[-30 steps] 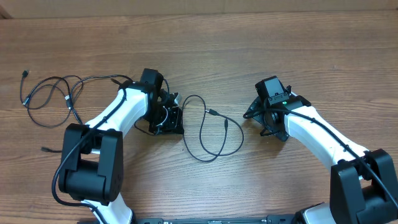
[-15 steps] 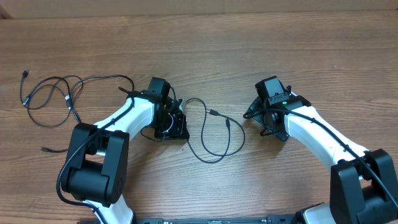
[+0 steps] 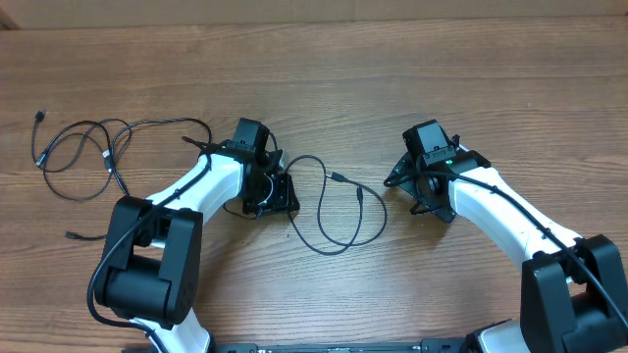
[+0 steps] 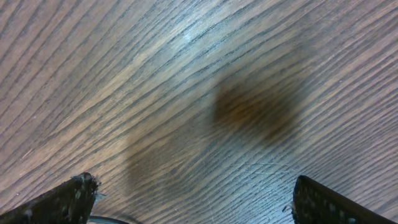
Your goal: Untangle cables
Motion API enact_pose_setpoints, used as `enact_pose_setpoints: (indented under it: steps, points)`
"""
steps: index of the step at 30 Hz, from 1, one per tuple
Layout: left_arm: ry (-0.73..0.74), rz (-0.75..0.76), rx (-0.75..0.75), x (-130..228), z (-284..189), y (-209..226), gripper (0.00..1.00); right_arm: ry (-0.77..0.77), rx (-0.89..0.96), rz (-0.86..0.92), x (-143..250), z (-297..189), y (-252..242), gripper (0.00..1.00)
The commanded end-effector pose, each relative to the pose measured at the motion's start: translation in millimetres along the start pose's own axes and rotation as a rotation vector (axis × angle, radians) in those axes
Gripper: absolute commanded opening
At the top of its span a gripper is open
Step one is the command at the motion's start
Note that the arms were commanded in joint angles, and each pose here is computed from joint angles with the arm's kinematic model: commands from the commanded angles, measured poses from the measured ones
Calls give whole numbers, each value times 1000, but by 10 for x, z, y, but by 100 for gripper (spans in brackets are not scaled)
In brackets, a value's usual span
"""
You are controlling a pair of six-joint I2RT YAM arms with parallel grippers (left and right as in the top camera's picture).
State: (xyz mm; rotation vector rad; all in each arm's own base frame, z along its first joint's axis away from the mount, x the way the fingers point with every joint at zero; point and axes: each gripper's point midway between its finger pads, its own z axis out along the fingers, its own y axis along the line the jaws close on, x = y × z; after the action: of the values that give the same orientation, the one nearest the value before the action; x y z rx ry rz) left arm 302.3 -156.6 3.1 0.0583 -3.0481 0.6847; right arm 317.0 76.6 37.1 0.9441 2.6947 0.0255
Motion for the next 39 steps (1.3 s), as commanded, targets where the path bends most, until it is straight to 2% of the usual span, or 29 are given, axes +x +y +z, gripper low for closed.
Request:
enact_pose_setpoints:
  steps: [1,2,4,9,14,17,19,21,23,26,33,39]
  points:
    - [-15,-52,-82,21,0,151,23,-7,-12,12,-16,-29,4,100]
    - [-16,-5,-63,0,-37,101,19,-7,-12,12,-16,-29,4,100]
    - [-24,9,-57,-51,-137,48,19,-7,-13,12,-17,-30,5,100]
    - [4,18,2,-71,-374,-211,32,-7,-13,12,-17,-30,5,100]
    - [89,-19,-21,185,-295,-298,39,-7,-12,12,-16,-29,4,100]
    - [117,-30,-26,323,-186,-431,33,-7,-13,12,-17,-30,5,100]
    - [135,-56,-25,444,-93,-606,35,-7,-13,12,-17,-30,5,100]
    - [150,-60,-31,546,-32,-730,28,-7,-12,12,-16,-29,4,100]
    - [149,-57,-44,605,19,-810,25,-7,-13,12,-17,-30,5,100]
    - [97,-137,-150,649,91,-779,24,-7,-13,12,-17,-30,5,100]
    - [-120,-318,-355,484,68,-539,31,-7,-12,12,-16,-29,4,100]
    - [-158,-397,-327,419,84,-585,29,-7,-13,12,-17,-30,5,100]
